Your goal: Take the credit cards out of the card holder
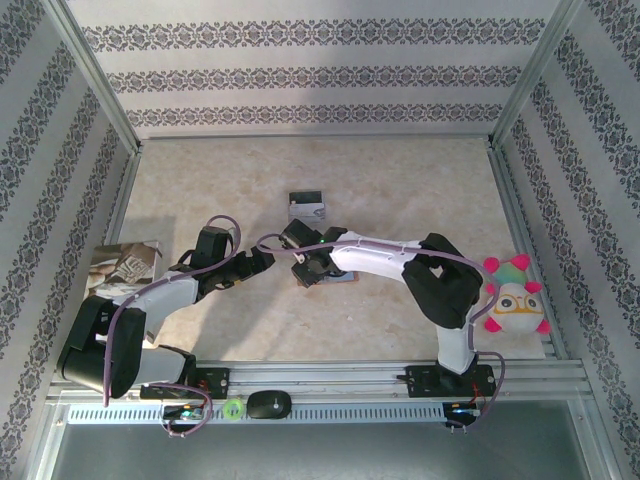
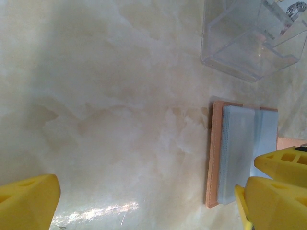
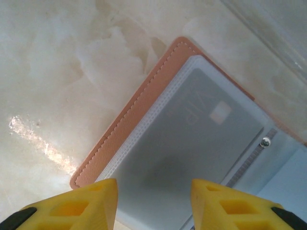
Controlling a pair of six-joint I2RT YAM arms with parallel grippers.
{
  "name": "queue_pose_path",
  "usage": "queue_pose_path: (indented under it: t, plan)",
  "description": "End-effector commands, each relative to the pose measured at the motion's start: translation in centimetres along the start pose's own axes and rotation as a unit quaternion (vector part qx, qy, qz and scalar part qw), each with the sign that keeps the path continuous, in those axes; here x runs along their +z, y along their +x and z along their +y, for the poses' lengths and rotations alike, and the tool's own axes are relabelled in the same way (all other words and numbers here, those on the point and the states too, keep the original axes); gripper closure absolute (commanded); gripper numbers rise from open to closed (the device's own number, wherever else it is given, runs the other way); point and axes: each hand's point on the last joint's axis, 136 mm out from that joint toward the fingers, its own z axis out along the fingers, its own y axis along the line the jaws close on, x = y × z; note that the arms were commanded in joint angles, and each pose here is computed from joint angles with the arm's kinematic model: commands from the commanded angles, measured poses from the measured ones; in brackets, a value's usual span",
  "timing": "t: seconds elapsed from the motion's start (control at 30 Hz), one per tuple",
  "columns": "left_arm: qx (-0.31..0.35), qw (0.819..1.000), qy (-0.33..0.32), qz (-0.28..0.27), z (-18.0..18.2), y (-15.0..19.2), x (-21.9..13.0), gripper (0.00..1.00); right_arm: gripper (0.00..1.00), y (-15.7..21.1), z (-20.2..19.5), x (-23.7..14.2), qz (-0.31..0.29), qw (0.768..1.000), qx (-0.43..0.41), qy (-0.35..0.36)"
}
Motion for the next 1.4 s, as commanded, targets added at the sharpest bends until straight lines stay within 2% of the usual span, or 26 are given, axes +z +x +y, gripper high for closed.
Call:
queue_pose_path:
  t: [0.0,0.13,0.3,0.47,0.67,0.9,1.07,1.13,1.23,1.37]
  plan:
    - [-0.002,1.0,0.005,-0.006,0.1,-0.4,0.2,0.02,0.55,-0.4,-0.1,0.4,0.004,1.0,-0.022,0.018]
    - [-0.001,1.0,0.005,-0.005,0.1,-0.5,0.3,0.02,0.54,0.2,-0.1,1.0,0.014,0.999,-0.03,0.029]
    - [0.0,1.0,0.007,-0.002,0.0,-0.4,0.3,0.02,0.59,1.0,0.2,1.9,0.03,0.999,-0.032,0.024]
    - [0.004,1.0,0.014,-0.001,-0.3,-0.4,0.2,0.02,0.73,1.0,0.7,1.9,0.028,0.999,-0.028,0.011]
    - [0.007,1.0,0.025,0.005,-0.7,-0.1,0.2,0.05,0.98,0.4,0.5,1.6,0.009,1.0,-0.008,-0.007]
    - [0.02,0.999,0.034,0.009,-1.5,0.3,0.2,0.06,1.0,-0.5,-1.7,0.3,-0.016,0.999,0.038,0.017]
    - [0.022,0.999,0.031,0.007,-1.6,0.2,0.2,0.06,0.92,-0.4,-3.8,-0.4,-0.02,0.996,0.065,0.063]
    - [0.023,0.999,0.029,0.006,-1.6,0.1,0.1,0.06,0.82,-0.3,-4.5,-0.7,-0.021,0.994,0.073,0.077]
    - [0.025,0.999,0.026,0.003,-1.6,0.0,0.0,0.05,0.62,-1.1,-3.5,-1.6,-0.044,0.995,0.073,0.05]
    - [0.027,0.999,0.023,0.001,-1.6,-0.2,-0.1,0.06,0.52,-2.1,-2.0,-2.8,-0.064,0.996,0.061,0.019]
